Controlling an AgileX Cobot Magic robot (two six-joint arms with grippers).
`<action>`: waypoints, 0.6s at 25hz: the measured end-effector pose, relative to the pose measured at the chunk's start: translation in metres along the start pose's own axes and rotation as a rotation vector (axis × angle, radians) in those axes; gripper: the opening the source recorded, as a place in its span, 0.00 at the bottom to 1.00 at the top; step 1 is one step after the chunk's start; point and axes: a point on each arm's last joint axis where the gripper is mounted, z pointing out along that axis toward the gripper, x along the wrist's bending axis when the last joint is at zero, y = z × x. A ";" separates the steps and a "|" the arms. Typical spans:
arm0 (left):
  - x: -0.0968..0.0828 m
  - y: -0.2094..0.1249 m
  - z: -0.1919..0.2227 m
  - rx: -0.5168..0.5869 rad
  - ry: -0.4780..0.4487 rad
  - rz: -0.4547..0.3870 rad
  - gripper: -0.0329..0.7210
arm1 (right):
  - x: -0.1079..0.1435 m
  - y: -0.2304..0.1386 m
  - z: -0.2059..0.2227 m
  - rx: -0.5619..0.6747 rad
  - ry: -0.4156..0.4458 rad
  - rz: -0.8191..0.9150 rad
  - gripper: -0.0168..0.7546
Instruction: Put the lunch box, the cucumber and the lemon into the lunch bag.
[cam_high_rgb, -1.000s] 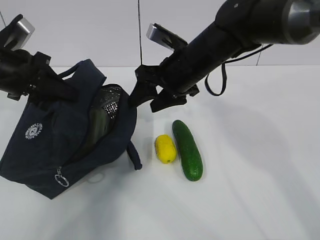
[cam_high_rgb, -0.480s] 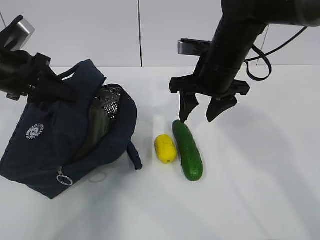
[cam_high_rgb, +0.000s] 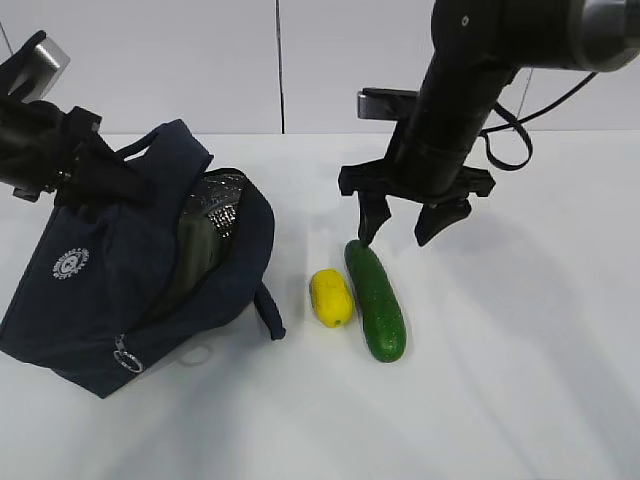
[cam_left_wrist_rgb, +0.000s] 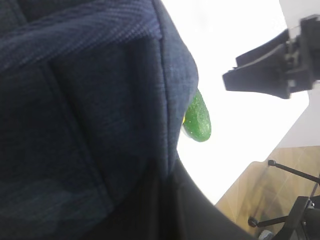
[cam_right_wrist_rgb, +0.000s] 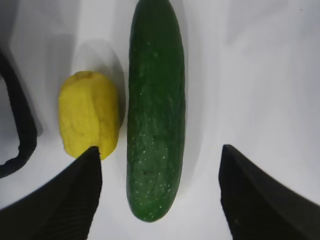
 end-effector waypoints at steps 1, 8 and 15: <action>0.000 0.000 0.000 0.001 -0.001 0.000 0.03 | -0.001 0.001 0.005 0.005 -0.006 0.000 0.72; 0.000 0.000 0.000 0.004 -0.002 0.001 0.03 | -0.005 0.006 0.033 0.024 -0.021 0.006 0.73; 0.000 -0.001 0.000 0.007 -0.003 0.002 0.03 | -0.007 0.008 0.052 0.040 -0.021 0.016 0.73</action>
